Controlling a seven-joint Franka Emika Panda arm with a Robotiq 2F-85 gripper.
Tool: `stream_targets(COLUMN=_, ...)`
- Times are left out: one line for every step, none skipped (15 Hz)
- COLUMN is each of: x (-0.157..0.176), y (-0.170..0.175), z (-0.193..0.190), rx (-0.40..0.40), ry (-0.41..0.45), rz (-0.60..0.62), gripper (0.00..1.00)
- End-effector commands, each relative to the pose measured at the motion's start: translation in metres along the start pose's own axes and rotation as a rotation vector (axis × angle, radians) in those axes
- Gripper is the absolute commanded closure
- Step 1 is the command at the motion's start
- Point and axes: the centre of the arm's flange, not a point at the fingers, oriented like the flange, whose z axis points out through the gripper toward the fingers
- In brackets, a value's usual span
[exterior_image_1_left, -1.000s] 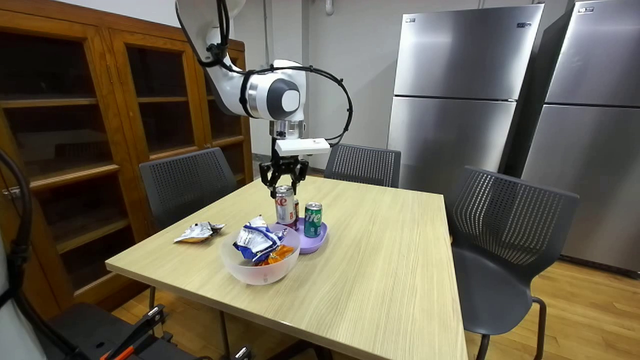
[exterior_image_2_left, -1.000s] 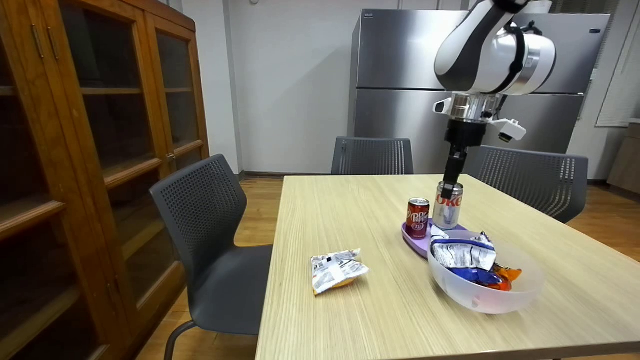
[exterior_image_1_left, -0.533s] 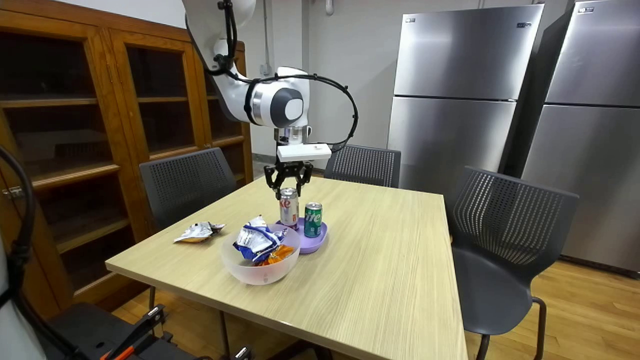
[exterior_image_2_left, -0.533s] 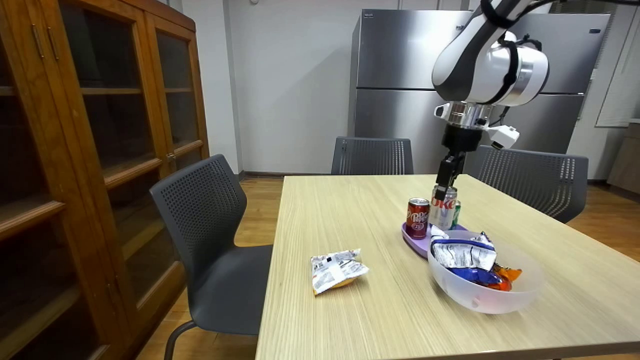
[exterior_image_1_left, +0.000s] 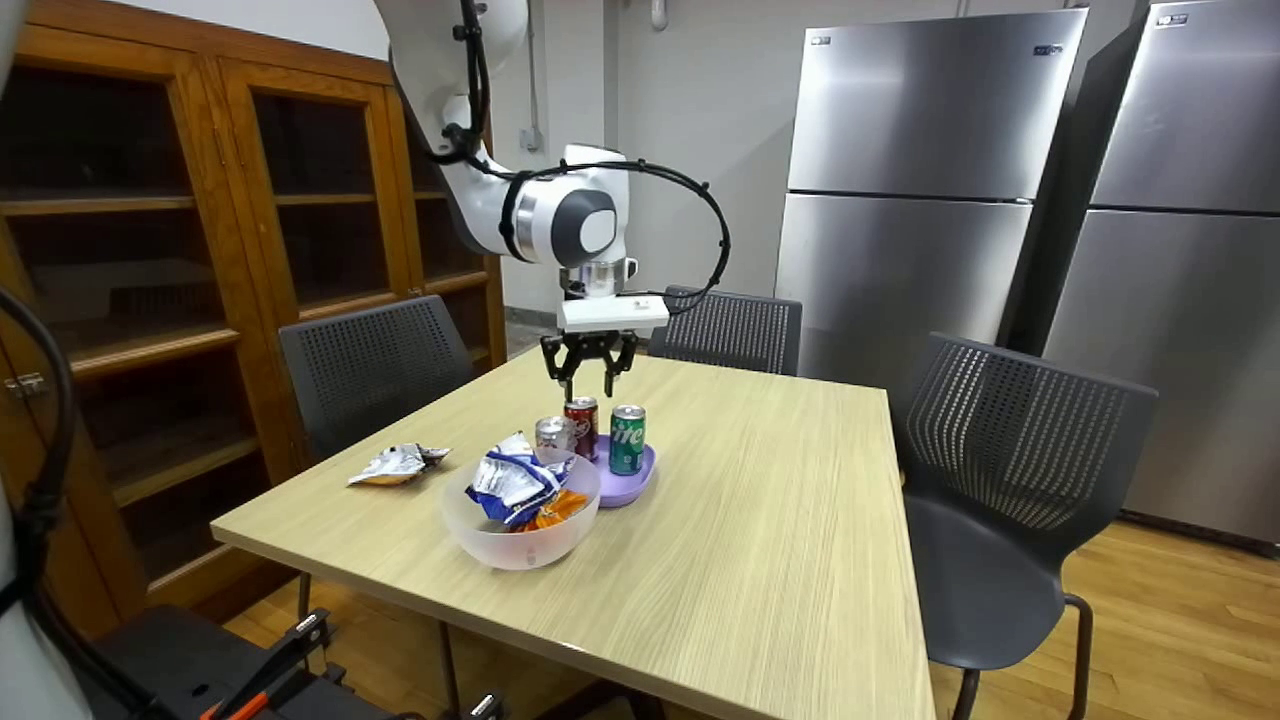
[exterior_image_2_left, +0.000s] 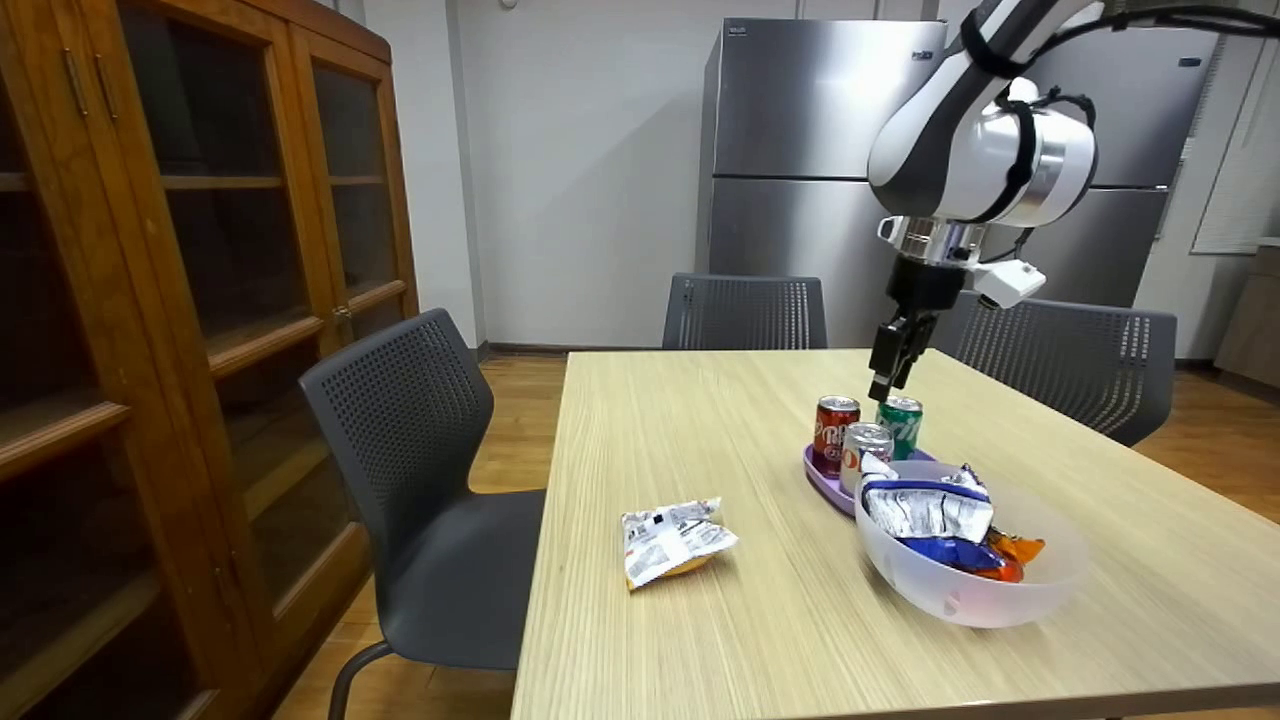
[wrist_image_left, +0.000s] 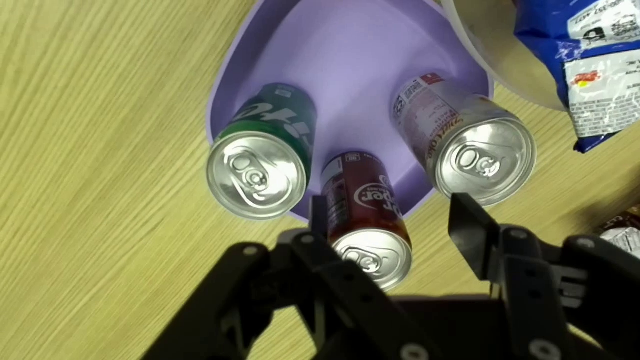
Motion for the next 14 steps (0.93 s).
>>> stream_targets(x=0.007, y=0.005, z=-0.004, rx=-0.008, ry=0.032, rz=0.020, gripper=0.59)
stream_targets(x=0.008, y=0.003, z=-0.008, rx=-0.005, ry=0.039, rz=0.000, gripper=0.59)
stream_targets(x=0.010, y=0.001, z=-0.010, rx=-0.007, ry=0.042, rz=-0.014, gripper=0.59)
stream_targets(x=0.013, y=-0.003, z=-0.013, rx=0.002, ry=0.040, rz=-0.042, gripper=0.59)
stream_targets(x=0.017, y=-0.007, z=-0.016, rx=0.000, ry=0.039, rz=-0.072, gripper=0.23)
stream_targets(x=0.021, y=-0.012, z=-0.019, rx=-0.006, ry=0.039, rz=-0.097, gripper=0.07)
stream_targets(x=0.025, y=-0.018, z=-0.022, rx=-0.007, ry=0.040, rz=-0.121, gripper=0.03)
stream_targets(x=0.030, y=-0.025, z=-0.025, rx=-0.011, ry=0.038, rz=-0.152, gripper=0.00)
stream_targets(x=0.034, y=-0.030, z=-0.027, rx=-0.013, ry=0.037, rz=-0.180, gripper=0.00)
stream_targets(x=0.040, y=-0.037, z=-0.029, rx=-0.011, ry=0.036, rz=-0.208, gripper=0.00)
stream_targets(x=0.044, y=-0.043, z=-0.030, rx=-0.011, ry=0.036, rz=-0.234, gripper=0.00)
stream_targets(x=0.051, y=-0.051, z=-0.032, rx=-0.008, ry=0.036, rz=-0.264, gripper=0.00)
stream_targets(x=0.056, y=-0.058, z=-0.032, rx=-0.009, ry=0.035, rz=-0.292, gripper=0.00)
stream_targets(x=0.062, y=-0.065, z=-0.033, rx=-0.002, ry=0.037, rz=-0.322, gripper=0.00)
